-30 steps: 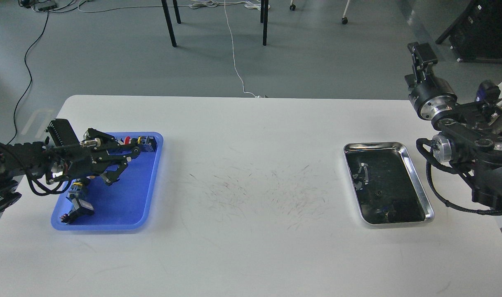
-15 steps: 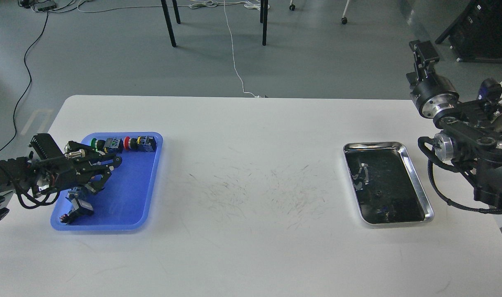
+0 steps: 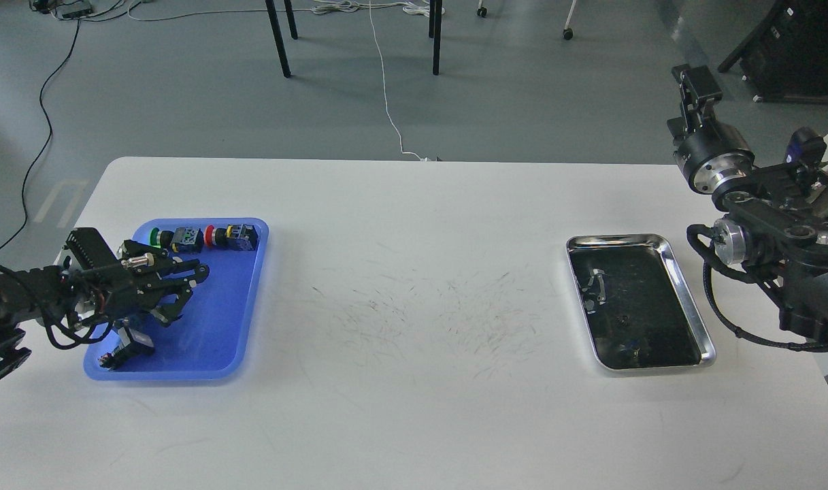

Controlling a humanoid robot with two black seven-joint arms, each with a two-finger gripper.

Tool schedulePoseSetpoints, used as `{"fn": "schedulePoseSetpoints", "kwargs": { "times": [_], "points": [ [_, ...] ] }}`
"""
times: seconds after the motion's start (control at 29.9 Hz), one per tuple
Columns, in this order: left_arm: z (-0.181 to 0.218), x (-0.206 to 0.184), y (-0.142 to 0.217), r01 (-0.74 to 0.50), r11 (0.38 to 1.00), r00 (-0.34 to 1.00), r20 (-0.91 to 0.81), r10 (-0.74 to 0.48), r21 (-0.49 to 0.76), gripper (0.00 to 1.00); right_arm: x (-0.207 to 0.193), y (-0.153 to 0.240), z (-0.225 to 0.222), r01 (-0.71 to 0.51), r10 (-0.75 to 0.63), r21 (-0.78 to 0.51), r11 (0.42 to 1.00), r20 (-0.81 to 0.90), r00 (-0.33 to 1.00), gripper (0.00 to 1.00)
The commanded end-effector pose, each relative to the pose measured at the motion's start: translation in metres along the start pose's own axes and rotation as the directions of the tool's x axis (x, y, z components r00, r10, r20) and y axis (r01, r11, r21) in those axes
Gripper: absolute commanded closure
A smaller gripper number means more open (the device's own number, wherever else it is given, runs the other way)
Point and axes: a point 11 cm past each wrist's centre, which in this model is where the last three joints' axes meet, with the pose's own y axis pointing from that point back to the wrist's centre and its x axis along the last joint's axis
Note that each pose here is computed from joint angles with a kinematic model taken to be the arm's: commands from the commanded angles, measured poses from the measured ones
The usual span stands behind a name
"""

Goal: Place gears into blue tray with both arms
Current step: 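Carry the black part into the blue tray and release it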

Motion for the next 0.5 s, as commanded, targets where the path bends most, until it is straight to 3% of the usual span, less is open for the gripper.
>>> {"fn": "schedulePoseSetpoints", "kwargs": {
  "times": [0.0,0.23,0.47],
  "points": [
    [-0.0009,-0.0023,0.001,0.004,1.0,1.0,-0.003,-0.004,0.005,0.86,0.0001,0.0002,-0.0001,0.001,-0.001,0.001,1.0,0.0,1.0,0.04],
    [0.0018,-0.0052,0.0007,0.008,1.0,1.0,-0.009,-0.008,0.001,0.82,0.0013,0.0004,-0.0001,-0.001,0.001,0.0,1.0,-0.001,1.0,0.04],
    [0.0005,-0.0037,0.0004,-0.009,1.0,0.999,-0.043,0.01,0.016,0.6,0.0031,0.0002,-0.0009,-0.003,0.003,0.001,1.0,-0.002,1.0,0.04]
  ]
}}
